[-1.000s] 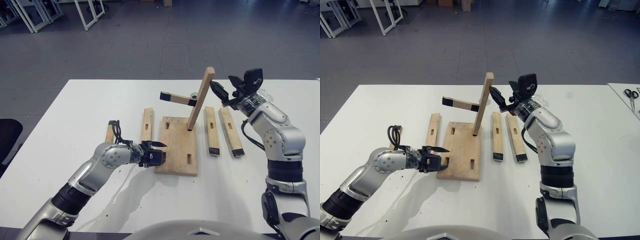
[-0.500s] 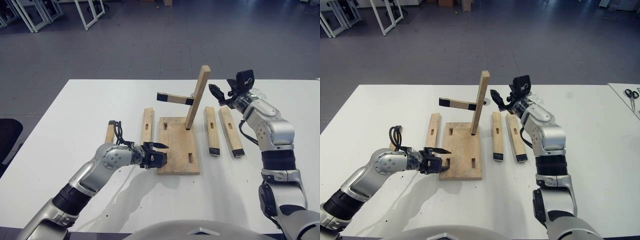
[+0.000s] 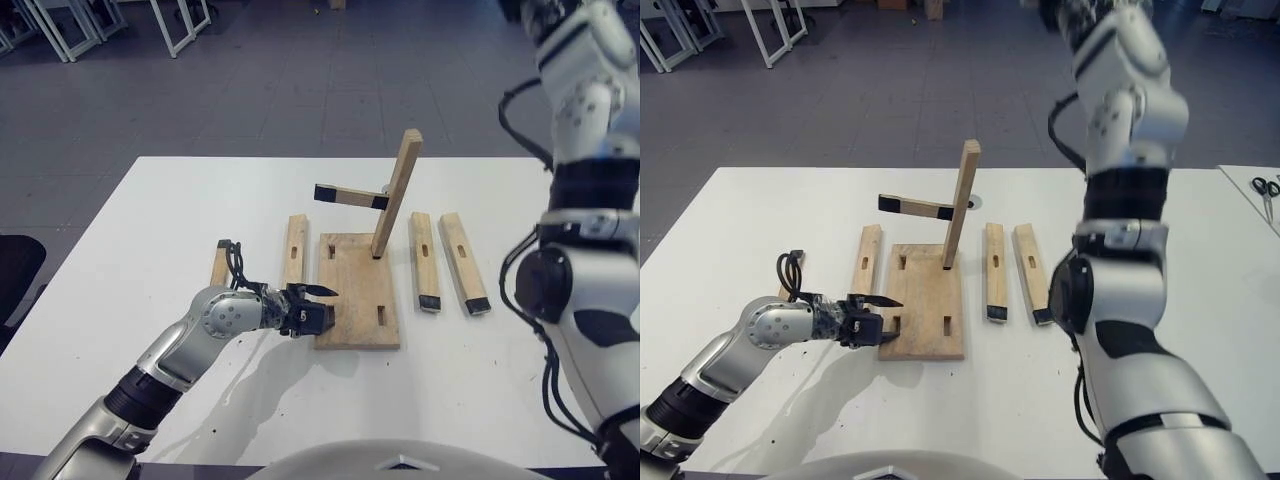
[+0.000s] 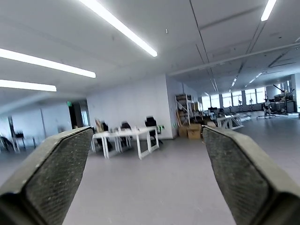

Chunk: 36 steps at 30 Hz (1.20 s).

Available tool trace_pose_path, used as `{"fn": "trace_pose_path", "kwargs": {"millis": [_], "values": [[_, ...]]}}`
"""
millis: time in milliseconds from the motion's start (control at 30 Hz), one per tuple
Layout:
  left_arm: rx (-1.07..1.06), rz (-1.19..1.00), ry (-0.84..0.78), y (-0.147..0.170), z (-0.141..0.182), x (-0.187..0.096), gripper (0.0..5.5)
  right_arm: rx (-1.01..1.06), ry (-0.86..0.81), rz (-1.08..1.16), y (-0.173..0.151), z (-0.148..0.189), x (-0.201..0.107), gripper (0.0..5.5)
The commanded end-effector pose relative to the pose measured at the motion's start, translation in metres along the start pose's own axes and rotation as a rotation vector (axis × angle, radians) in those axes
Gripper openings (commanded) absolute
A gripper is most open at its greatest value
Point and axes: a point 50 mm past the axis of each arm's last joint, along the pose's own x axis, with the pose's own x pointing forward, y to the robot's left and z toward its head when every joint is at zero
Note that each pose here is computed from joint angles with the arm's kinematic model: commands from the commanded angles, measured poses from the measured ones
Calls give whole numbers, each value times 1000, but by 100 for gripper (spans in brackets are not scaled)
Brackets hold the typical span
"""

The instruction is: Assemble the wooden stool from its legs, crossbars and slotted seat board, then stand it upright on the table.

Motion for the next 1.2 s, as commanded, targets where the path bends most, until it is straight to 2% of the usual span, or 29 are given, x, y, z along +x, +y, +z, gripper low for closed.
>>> {"fn": "trace_pose_path", "kwargs": {"millis": [33, 100, 200, 233, 300, 367, 433, 567, 633, 700, 833, 933, 1033, 1200], "values": [[-123, -205, 74, -47, -18, 20, 275, 101, 150, 39, 15, -44, 14, 422], [-121, -205, 69, -47, -16, 21, 275, 147, 359, 23, 12, -100, -5, 422], [-123, -198, 66, -47, -15, 22, 275, 205, 690, -48, -4, -178, -61, 422], [-128, -197, 65, -48, -15, 23, 275, 220, 774, -90, -13, -197, -82, 422], [-134, -198, 64, -49, -15, 24, 275, 223, 849, -150, -25, -211, -106, 422], [-139, -199, 68, -50, -16, 23, 275, 225, 811, -158, -29, -203, -101, 422], [-141, -200, 73, -51, -17, 23, 275, 225, 704, -119, -26, -181, -81, 422], [-138, -186, 78, -49, -18, 22, 275, 291, 331, -31, -23, -101, -43, 422], [-141, -176, 81, -49, -18, 21, 275, 278, 178, -29, -32, -60, -51, 422], [-146, -168, 83, -49, -18, 19, 275, 241, 127, -54, -40, -43, -74, 422], [-149, -165, 86, -48, -16, 16, 275, 134, 225, -188, -54, -58, -143, 422], [-147, -155, 91, -45, -15, 14, 275, 174, 321, -328, -56, -80, -199, 422], [-146, -116, 108, -38, -15, 9, 275, 116, 433, -388, -46, -96, -228, 422], [-138, -49, 115, -20, -14, 4, 275, 91, 697, -519, -35, -141, -279, 422]]}}
